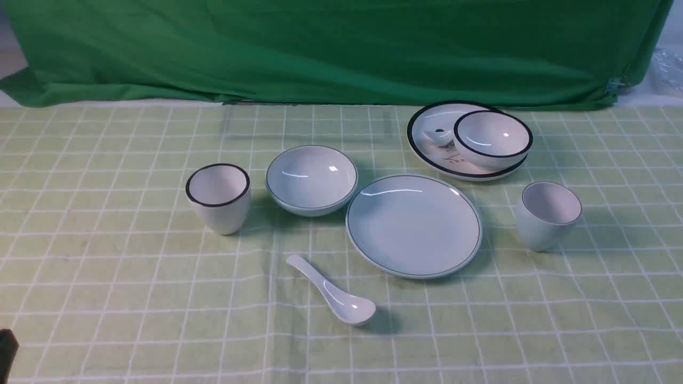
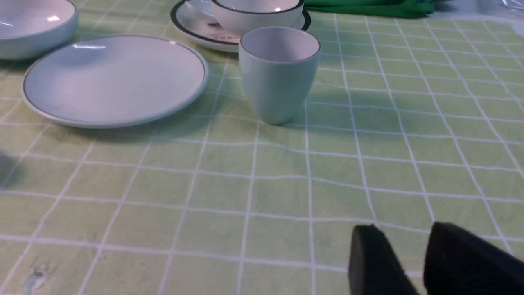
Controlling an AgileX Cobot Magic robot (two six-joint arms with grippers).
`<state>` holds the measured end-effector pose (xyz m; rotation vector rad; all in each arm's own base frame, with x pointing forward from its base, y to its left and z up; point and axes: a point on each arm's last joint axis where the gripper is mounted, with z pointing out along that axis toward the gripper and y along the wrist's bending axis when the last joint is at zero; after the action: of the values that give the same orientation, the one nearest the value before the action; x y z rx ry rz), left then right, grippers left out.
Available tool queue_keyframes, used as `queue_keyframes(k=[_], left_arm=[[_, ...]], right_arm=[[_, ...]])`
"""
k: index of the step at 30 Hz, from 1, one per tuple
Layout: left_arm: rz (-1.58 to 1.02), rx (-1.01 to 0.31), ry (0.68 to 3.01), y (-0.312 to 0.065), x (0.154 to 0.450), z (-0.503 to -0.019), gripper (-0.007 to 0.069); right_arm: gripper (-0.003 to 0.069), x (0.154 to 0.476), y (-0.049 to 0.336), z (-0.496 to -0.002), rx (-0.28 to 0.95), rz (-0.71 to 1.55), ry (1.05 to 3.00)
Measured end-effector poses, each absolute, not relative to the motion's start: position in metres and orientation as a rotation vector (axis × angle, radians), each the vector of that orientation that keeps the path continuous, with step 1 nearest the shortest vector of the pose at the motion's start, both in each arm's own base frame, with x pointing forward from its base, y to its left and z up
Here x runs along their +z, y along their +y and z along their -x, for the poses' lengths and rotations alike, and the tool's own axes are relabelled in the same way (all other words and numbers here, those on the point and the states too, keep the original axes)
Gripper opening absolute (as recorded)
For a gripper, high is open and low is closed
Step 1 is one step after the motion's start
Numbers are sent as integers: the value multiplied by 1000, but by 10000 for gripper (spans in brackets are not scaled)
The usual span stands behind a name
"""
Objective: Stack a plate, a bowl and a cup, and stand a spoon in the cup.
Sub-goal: Use the left arm to grab a blue rice bowl
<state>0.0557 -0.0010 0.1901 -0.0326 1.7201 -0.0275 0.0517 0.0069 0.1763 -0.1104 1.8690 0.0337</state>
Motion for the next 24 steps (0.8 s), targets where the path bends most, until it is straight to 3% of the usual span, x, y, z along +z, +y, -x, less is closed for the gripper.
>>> queue_keyframes(k=[16,21,24], left_arm=[[53,-50,1705,-1,191,-56,4],[449,-463,1485,-1,207,-57,4],[570,-551,1363,4,214,-56,4]], right_arm=[[238,176,7,-52,34,110,1869],[238,176,7,-52,34,110,1869],[238,176,7,-52,34,111,1870]])
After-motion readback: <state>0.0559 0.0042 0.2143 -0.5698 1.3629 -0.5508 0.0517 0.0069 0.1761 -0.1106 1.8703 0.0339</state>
